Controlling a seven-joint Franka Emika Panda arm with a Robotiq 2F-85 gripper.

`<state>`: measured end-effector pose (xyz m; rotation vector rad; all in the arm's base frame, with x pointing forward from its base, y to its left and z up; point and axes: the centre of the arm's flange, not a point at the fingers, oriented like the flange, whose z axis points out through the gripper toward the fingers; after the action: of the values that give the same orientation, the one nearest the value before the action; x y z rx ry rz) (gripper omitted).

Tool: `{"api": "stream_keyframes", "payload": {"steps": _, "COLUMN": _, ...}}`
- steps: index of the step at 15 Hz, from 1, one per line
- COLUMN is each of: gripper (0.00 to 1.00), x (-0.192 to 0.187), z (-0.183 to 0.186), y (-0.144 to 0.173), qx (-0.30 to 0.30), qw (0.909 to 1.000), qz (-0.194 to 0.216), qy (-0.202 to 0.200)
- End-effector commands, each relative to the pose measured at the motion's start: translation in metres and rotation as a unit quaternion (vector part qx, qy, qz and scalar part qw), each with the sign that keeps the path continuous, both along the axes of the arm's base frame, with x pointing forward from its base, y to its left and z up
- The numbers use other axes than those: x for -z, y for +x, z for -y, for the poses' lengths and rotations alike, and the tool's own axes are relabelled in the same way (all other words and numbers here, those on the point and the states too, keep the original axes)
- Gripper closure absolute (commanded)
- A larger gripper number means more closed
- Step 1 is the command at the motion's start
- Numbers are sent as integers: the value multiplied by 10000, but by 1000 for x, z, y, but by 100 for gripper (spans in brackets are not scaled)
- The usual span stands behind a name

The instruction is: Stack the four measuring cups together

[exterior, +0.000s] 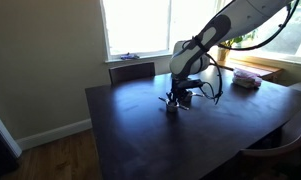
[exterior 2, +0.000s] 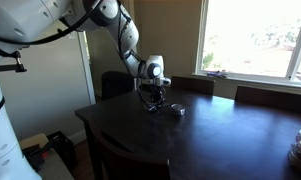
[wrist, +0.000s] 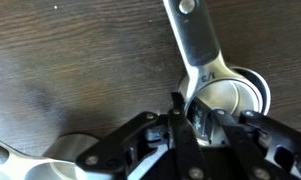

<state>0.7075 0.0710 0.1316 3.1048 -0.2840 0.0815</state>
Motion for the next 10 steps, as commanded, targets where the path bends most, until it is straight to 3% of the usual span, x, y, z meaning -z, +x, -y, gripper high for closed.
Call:
{"api": "stream_keyframes", "payload": {"steps": 1, "gripper": 92, "x": 0, "z": 0, "y": -1, "qx": 77, "qw": 9999, "qz": -102, "qy": -73}}
{"api": "stream_keyframes", "payload": {"steps": 10, "gripper": 93, "x": -38, "z": 0, "y": -12, "qx": -152, "qw": 9996, "qz": -38, "qy": 214}}
